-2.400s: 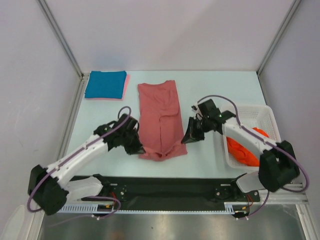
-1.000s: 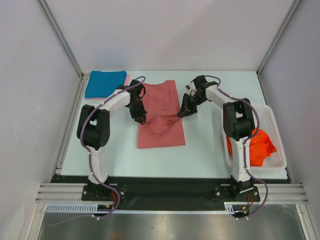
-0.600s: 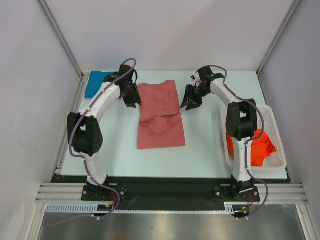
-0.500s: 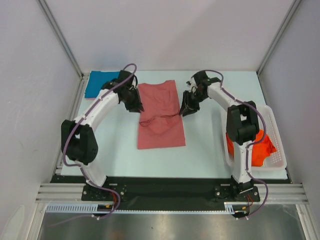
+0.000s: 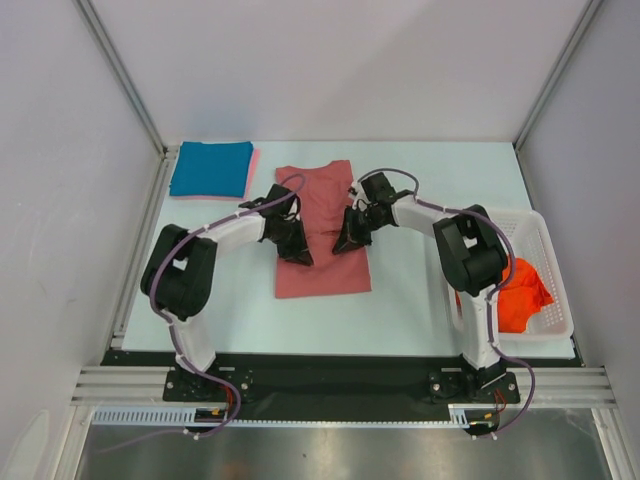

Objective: Fold and stack the t-shirts
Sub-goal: Fold the tshirt

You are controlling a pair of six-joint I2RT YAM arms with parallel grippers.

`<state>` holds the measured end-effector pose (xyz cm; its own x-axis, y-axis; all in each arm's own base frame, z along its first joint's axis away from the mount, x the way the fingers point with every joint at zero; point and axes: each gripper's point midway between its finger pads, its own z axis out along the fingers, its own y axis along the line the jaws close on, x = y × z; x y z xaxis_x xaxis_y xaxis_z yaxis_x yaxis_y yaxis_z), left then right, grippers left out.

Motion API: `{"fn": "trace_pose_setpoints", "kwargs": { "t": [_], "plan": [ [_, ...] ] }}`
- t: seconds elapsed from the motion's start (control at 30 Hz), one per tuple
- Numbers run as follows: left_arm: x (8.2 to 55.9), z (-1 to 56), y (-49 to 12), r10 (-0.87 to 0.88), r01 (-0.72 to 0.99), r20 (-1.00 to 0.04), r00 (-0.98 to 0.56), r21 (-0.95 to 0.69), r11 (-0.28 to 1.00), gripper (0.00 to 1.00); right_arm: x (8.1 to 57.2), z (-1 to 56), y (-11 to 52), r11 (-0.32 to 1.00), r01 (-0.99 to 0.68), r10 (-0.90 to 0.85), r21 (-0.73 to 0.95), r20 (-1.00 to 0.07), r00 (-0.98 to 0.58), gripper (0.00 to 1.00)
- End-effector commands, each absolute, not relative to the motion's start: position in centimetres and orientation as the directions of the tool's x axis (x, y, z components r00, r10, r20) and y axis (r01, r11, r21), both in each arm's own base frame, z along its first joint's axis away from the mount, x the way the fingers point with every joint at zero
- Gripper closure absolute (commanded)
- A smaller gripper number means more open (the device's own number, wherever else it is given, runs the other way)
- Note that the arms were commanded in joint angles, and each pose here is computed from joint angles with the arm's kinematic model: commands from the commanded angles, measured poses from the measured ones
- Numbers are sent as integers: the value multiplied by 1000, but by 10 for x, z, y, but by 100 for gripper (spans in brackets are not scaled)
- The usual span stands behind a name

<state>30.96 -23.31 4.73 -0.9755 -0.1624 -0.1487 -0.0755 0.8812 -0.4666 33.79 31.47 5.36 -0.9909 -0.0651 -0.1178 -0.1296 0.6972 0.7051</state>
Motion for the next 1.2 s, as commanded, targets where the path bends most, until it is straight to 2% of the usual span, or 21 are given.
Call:
{"fn": "trace_pose_setpoints", "kwargs": {
  "t": [0.0,0.23,0.5,0.53,0.67,0.87,0.97,1.17],
  "plan": [
    [344,53,-241,-169,-25,-246,-955,-499,866,84,376,52,324,629,-146,12,764,-196,-980,100],
    [371,23,-217,-183,-47,-255,-949,-460,887,84,426,29,308,610,-106,102,785,-211,-972,100],
    [450,39,-179,-194,-18,-366,-910,-433,901,81,477,24,282,605,-70,188,793,-228,-955,100],
    [456,30,-175,-195,-29,-351,-916,-426,904,81,477,26,279,603,-58,193,795,-216,-957,100],
    [469,63,-187,-178,36,-392,-902,-480,877,82,462,56,286,595,-104,143,797,-232,-962,100],
    [430,121,-209,-177,98,-421,-890,-555,826,73,417,95,275,632,-152,67,760,-249,-966,100],
    [411,130,-203,-177,99,-431,-885,-546,832,70,402,108,275,641,-158,55,751,-249,-967,100],
    [396,104,-193,-158,64,-382,-910,-508,859,69,377,111,328,593,-167,-4,788,-204,-979,100]
  ]
}}
